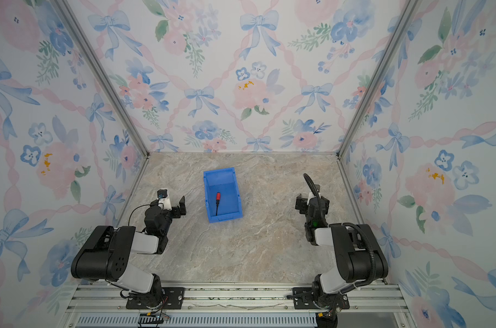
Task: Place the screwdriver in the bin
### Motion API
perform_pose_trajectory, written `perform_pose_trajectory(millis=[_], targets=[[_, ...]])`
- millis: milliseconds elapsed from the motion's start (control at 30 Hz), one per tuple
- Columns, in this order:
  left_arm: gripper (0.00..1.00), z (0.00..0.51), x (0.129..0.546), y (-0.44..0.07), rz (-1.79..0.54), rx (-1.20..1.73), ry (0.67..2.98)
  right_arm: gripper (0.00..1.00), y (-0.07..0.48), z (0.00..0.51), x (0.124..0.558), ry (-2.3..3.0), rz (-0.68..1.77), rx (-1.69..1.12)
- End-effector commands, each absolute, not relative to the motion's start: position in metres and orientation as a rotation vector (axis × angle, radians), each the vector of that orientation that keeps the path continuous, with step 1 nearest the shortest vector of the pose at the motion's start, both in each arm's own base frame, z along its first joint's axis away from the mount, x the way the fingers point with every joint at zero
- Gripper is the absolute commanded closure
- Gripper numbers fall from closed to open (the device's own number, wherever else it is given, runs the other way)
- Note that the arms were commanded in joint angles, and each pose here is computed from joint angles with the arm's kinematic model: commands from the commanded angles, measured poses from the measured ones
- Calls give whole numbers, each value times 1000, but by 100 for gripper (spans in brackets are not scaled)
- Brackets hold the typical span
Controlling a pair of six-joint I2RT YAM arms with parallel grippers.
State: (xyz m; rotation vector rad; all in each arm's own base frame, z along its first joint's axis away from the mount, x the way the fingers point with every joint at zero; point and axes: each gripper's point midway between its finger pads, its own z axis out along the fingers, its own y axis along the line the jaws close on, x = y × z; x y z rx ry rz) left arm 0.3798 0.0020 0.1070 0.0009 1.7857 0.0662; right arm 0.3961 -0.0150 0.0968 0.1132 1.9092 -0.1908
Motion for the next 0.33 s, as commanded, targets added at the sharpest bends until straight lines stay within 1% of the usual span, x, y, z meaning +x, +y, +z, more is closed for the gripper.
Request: perform_pose_trajectory(millis=[0,300], targets=[[3,106,379,1,75,9,1782,3,-12,99,396,1890,-177,112],[3,105,378,1,79,9,1783,3,-12,99,396,1889,-177,112]])
